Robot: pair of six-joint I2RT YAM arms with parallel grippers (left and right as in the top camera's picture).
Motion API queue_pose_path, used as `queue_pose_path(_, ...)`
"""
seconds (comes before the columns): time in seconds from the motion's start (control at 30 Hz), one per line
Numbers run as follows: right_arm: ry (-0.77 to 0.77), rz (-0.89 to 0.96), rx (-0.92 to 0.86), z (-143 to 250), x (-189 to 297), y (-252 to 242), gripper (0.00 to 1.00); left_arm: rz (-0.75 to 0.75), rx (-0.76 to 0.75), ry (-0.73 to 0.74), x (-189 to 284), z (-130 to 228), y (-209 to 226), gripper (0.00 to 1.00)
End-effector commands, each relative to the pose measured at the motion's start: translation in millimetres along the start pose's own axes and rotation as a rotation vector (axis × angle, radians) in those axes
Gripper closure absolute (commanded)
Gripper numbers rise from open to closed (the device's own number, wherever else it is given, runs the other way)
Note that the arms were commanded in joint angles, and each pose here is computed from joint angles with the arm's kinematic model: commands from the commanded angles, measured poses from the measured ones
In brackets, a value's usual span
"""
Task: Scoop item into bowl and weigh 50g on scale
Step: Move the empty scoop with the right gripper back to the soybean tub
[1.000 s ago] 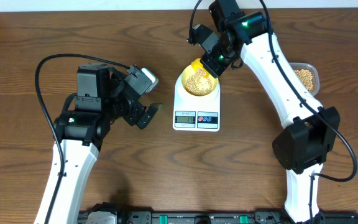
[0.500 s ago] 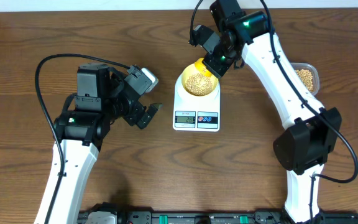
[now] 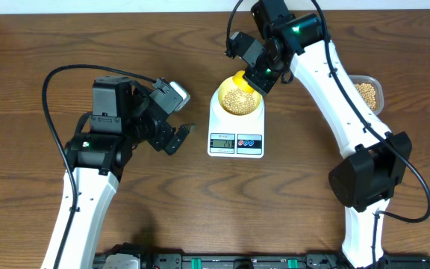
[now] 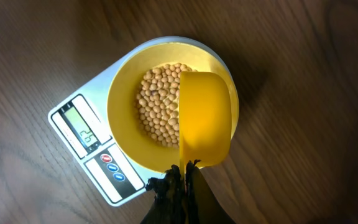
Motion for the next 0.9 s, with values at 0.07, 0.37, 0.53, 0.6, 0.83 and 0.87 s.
queue_pose_path(0.07, -0.068, 0.076, -0.088, -5, 35, -19, 0.99, -0.009, 0.017, 0.005, 0, 4, 2, 0.03)
queue_pose_path(0.37, -0.206, 0.129, -0.309, 37, 105, -78, 0.99, -0.009, 0.017, 0.005, 0, 4, 2, 0.03)
queue_pose_path(0.53, -0.204, 0.136, -0.452, 87, 125, -103, 0.99, -0.009, 0.017, 0.005, 0, 4, 2, 0.03)
queue_pose_path(0.6, -0.183, 0.142, -0.526, 114, 131, -111, 0.99, -0.009, 0.017, 0.005, 0, 4, 2, 0.03)
queue_pose_path(0.83, -0.113, 0.139, -0.723, 182, 145, -118, 0.99, -0.009, 0.017, 0.005, 0, 4, 2, 0.03)
queue_pose_path(0.87, -0.092, 0.139, -0.745, 190, 145, -118, 0.99, -0.009, 0.017, 0.005, 0, 4, 2, 0.03)
Point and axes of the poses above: each gripper's point midway between its finger pads, its own x axis back along the fingers, its own y axis along the line the jaws close on, z = x × y, the point moved 2 cm from there along x, back along the fingers, and after that the axes turned 14 degrees about x, right-handed, at the moved point
